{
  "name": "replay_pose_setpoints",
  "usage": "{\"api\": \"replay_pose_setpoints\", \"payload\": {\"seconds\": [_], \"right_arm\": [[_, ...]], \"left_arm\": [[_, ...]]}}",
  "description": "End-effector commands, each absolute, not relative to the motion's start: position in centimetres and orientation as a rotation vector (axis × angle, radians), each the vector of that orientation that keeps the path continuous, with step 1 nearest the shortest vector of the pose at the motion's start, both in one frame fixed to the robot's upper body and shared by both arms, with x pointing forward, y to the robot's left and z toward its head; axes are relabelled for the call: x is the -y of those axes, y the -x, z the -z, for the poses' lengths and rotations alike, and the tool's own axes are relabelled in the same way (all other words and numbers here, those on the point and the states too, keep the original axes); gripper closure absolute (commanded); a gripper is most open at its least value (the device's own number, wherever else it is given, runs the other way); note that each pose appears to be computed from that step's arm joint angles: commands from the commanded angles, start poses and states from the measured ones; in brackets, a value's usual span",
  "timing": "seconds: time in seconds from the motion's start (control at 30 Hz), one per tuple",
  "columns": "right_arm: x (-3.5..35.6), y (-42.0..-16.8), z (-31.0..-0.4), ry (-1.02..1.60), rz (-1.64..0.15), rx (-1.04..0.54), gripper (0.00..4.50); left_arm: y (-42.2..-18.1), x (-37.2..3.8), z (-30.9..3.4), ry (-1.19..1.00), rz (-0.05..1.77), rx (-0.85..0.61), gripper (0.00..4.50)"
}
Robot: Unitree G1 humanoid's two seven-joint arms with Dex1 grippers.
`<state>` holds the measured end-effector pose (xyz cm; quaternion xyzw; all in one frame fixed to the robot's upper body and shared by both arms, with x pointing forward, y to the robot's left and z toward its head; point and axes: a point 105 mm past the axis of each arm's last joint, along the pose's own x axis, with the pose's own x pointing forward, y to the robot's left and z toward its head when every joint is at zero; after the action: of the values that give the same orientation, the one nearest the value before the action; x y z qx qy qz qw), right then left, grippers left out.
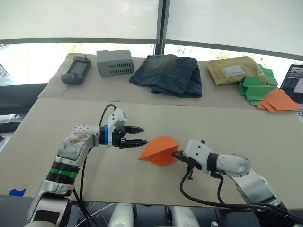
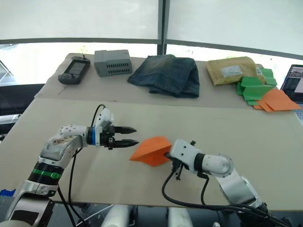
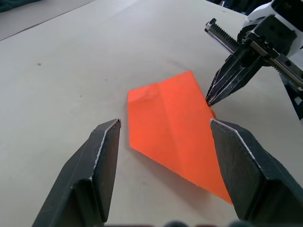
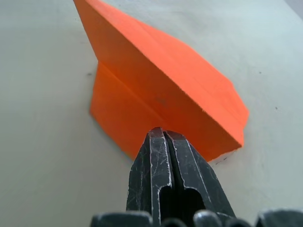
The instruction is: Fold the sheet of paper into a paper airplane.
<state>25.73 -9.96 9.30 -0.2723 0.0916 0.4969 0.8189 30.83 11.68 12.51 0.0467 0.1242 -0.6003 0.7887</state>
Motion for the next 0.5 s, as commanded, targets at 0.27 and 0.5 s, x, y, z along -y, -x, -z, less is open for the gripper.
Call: {"api": "replay_pose_setpoints", "payload": {"seconds": [0.27,0.5], "right_arm": [[8.7,-28.8,-15.9,0.514,-1.094,-0.056,4.47],[8.5,-30.5,-13.8,0.574,-1.132,-0.184,4.47]], "left_arm": [[-29.6,-11.6,-13.1,-0.091,1.278,-0.237,1.31],[-29.2,-11.2,-12.9,-0.094,1.276,-0.232,1.31]]}}
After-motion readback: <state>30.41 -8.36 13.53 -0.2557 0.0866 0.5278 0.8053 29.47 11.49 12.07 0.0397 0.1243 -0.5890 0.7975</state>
